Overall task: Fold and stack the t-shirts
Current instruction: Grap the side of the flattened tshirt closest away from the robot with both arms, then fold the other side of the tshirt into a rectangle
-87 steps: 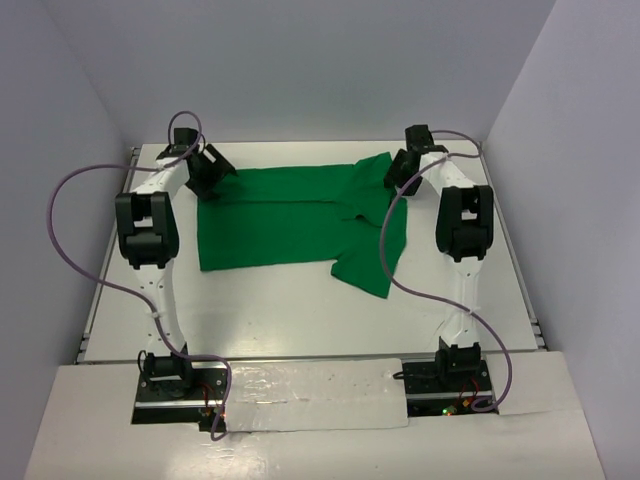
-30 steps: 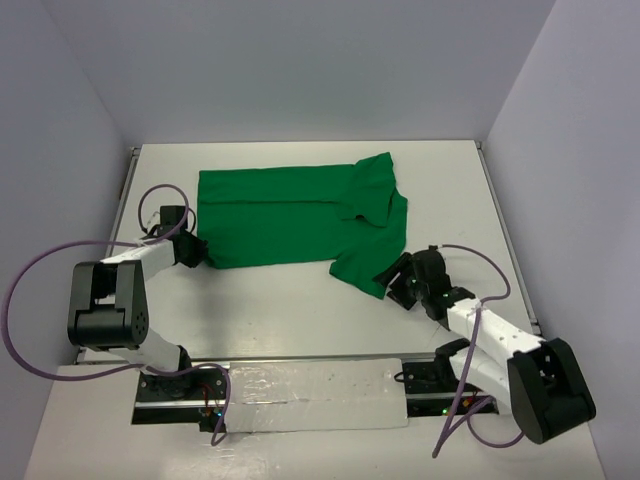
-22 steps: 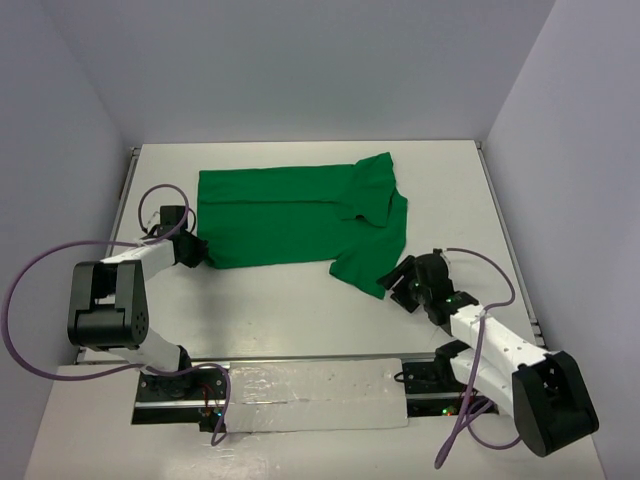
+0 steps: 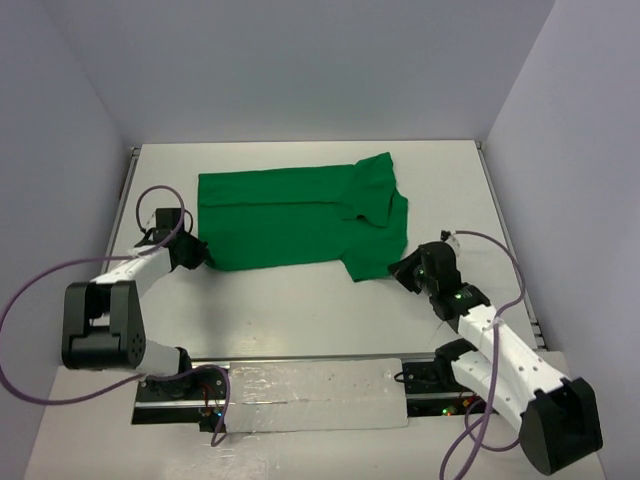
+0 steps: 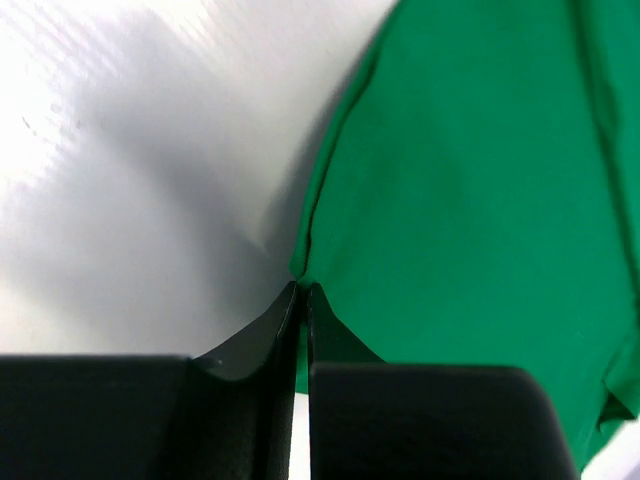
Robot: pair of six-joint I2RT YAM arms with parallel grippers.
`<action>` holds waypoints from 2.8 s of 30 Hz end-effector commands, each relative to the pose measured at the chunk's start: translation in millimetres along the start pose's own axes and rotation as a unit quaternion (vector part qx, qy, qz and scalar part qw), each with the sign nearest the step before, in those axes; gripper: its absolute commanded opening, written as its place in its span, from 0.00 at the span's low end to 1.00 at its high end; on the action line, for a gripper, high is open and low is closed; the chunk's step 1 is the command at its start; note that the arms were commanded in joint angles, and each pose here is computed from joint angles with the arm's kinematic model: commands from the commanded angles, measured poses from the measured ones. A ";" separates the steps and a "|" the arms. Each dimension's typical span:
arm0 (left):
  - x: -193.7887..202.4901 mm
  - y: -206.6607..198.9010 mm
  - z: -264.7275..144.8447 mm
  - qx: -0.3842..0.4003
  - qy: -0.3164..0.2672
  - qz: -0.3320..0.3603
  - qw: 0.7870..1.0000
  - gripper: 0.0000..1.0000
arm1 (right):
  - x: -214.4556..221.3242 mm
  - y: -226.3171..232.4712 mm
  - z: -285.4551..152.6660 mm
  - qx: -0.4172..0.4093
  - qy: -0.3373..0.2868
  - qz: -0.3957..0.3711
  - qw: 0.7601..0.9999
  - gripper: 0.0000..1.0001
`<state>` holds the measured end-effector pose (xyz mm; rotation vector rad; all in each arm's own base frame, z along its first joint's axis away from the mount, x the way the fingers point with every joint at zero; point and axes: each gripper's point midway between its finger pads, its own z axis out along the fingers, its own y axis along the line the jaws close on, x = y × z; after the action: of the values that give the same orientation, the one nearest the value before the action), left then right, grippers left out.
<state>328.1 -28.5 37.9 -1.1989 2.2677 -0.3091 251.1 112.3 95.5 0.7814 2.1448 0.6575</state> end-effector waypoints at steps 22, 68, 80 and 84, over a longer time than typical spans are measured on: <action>-18.6 -16.2 -51.3 0.017 -0.028 -0.003 0.999 0.10 | -59.7 25.2 -23.8 0.045 -0.071 -0.106 0.991 0.09; 57.2 63.0 -35.7 -0.077 0.080 0.027 0.993 0.77 | -42.4 -15.1 1.3 0.086 -0.023 -0.128 0.988 0.09; 50.9 55.7 -55.6 -0.032 0.031 0.002 0.999 0.55 | -41.0 -10.0 2.4 0.073 -0.019 -0.128 0.989 0.09; 64.4 69.0 -43.7 -0.047 0.048 -0.004 0.998 0.43 | -41.0 -9.0 2.8 0.071 -0.018 -0.129 0.989 0.09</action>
<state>232.7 -42.7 35.7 -1.2303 2.3726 -0.2878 267.4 74.6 100.0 0.5847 2.2623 0.3308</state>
